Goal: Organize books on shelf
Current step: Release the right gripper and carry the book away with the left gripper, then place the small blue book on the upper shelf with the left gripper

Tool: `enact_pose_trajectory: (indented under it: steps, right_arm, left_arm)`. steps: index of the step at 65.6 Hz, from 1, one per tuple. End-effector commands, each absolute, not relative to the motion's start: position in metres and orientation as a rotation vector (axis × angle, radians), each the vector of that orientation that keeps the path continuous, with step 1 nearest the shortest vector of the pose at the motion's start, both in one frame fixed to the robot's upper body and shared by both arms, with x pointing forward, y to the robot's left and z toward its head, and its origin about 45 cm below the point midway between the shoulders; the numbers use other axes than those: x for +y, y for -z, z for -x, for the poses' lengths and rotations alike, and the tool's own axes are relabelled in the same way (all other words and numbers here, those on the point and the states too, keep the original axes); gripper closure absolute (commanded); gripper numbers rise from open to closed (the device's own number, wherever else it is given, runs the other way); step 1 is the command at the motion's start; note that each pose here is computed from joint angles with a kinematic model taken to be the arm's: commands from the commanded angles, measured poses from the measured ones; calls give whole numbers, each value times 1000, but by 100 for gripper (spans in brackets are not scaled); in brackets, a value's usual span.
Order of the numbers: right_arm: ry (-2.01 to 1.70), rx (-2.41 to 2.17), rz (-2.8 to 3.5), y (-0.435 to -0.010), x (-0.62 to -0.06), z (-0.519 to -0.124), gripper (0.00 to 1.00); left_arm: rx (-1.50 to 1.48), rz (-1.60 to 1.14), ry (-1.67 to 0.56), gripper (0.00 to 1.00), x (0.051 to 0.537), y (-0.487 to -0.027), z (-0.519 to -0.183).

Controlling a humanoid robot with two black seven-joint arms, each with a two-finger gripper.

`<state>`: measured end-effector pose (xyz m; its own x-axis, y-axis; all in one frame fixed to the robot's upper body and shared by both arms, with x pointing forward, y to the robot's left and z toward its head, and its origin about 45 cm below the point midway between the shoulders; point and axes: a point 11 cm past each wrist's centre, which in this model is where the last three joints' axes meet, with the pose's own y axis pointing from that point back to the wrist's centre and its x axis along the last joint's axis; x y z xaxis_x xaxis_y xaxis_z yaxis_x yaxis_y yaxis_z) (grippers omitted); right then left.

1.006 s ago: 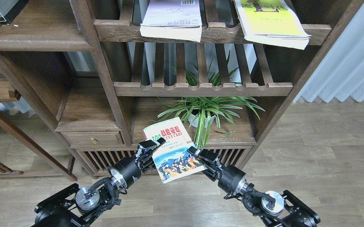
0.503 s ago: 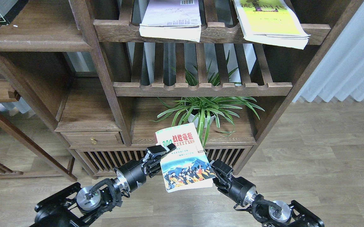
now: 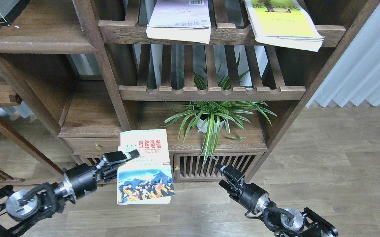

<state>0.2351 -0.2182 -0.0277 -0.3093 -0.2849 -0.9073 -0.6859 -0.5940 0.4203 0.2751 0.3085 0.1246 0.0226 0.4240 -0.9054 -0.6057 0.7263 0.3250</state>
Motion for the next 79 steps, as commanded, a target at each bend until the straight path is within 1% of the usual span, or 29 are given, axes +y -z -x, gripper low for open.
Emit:
enact_pose_trajectory:
  steps: [1,19,41,44,45,60,66,79]
  right_arm:
    - [-1979,1232,1635,28,-219,-235,1]
    - [-1983,1235,1633,29,-220,-234,1]
    - [-1979,1238,1627,29,-221,-234,1]
    - [-1978,1237,1628,29,-221,-235,1]
    - [-1978,1237,1628,29,-221,-235,1]
    - [-1976,1237,1629,28,-221,-236,1]
    - [-1976,1237,1629,28,-221,-236,1]
    - [-1977,1238,1627,29,-221,-235,1]
  left_arm:
    - [1242,167,-847,96,337,-152,-283]
    - [1064,163,-884,96,373,-217,-300]
    - [895,128,-907,96,395,-279,-309]
    - [869,120,-908,96,397,-289,-310]
    - [831,109,-913,96,401,-303,-311]
    - [708,63,-974,95,425,-350,-313]
    - [663,57,-995,95,432,-366,-315]
    - [620,69,-1054,96,452,-381,-322]
